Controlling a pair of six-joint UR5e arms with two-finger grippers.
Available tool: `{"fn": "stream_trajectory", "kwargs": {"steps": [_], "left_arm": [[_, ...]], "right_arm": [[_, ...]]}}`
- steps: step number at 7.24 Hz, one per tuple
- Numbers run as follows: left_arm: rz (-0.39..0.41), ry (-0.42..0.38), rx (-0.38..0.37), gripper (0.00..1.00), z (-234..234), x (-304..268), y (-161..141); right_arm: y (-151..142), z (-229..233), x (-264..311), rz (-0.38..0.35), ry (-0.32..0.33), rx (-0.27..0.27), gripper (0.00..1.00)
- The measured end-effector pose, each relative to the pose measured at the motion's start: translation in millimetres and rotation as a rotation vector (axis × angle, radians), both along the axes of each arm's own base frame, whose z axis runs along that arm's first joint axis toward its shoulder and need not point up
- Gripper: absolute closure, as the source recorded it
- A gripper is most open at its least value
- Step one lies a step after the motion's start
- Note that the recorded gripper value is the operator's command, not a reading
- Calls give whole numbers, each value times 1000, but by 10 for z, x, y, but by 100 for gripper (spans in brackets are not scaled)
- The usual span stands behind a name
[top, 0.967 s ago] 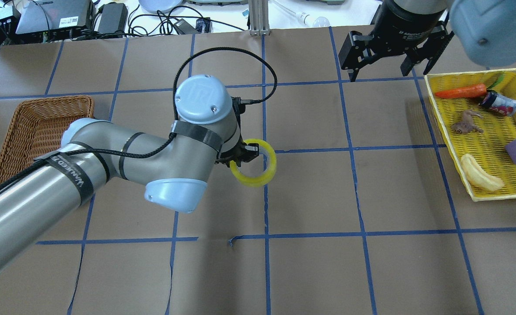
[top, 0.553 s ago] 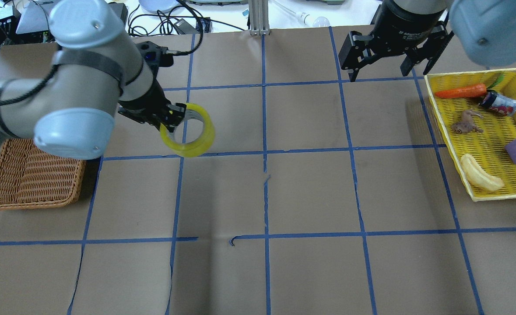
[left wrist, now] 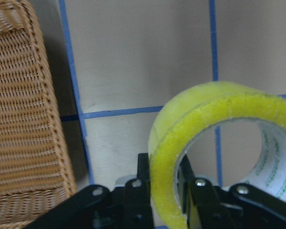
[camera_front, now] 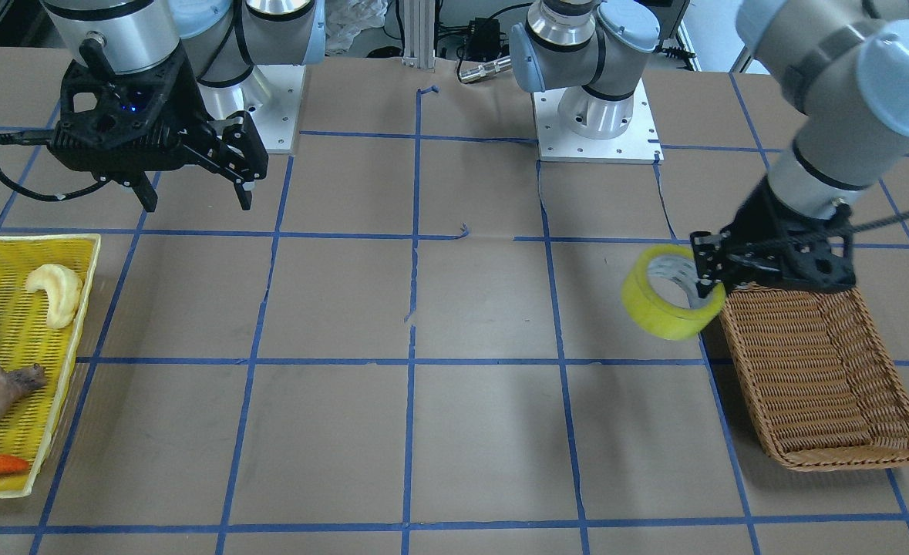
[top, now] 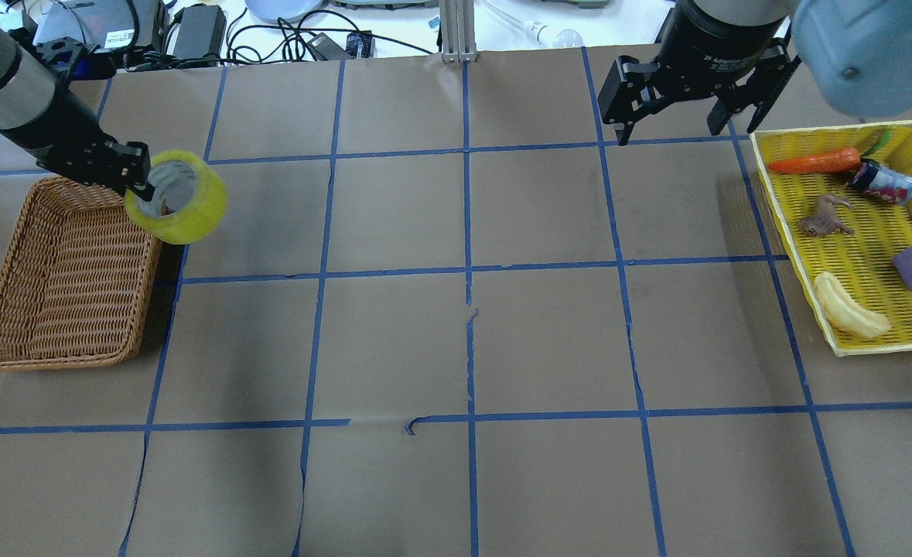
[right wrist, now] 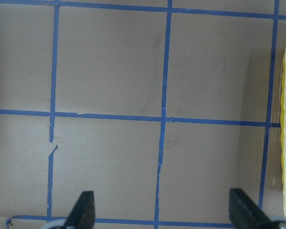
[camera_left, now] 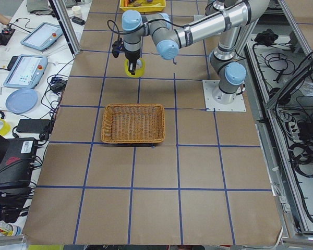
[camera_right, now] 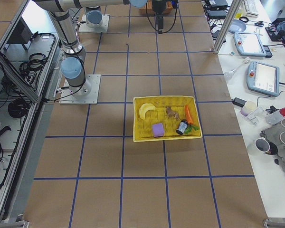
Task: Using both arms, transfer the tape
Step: 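Carry the tape roll with the left gripper into the wicker basket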
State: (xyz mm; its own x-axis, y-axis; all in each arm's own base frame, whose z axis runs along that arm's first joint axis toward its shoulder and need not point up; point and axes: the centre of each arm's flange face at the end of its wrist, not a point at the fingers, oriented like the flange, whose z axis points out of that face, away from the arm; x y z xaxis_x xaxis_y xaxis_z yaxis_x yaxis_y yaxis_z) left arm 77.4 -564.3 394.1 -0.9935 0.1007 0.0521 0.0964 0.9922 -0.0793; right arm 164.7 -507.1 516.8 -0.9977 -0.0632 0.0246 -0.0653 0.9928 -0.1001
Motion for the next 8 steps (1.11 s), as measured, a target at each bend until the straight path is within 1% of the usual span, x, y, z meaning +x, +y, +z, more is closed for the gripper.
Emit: {"fn": "stream_trajectory", "kwargs": {"steps": [2,4,6,7,8], "left_arm": [[4,6,20,100,-356,877,-191],[-37,-22,50,100,-669,1546,-292],[-80,-68,41,100,-961,1952,-384],[-104,-93,39,100,-1123,2066,-404],[-116,-98,49,100,-1273,2095,-375]], "right_arm": [[-23,-22,-22,-3,2,3,0],[-39,-37,-25,-4,3,5,0],[-50,-31,-30,-5,2,-2,0],[-45,-11,-27,-4,-2,-8,0],[-29,26,-28,-4,-5,-17,0]]}}
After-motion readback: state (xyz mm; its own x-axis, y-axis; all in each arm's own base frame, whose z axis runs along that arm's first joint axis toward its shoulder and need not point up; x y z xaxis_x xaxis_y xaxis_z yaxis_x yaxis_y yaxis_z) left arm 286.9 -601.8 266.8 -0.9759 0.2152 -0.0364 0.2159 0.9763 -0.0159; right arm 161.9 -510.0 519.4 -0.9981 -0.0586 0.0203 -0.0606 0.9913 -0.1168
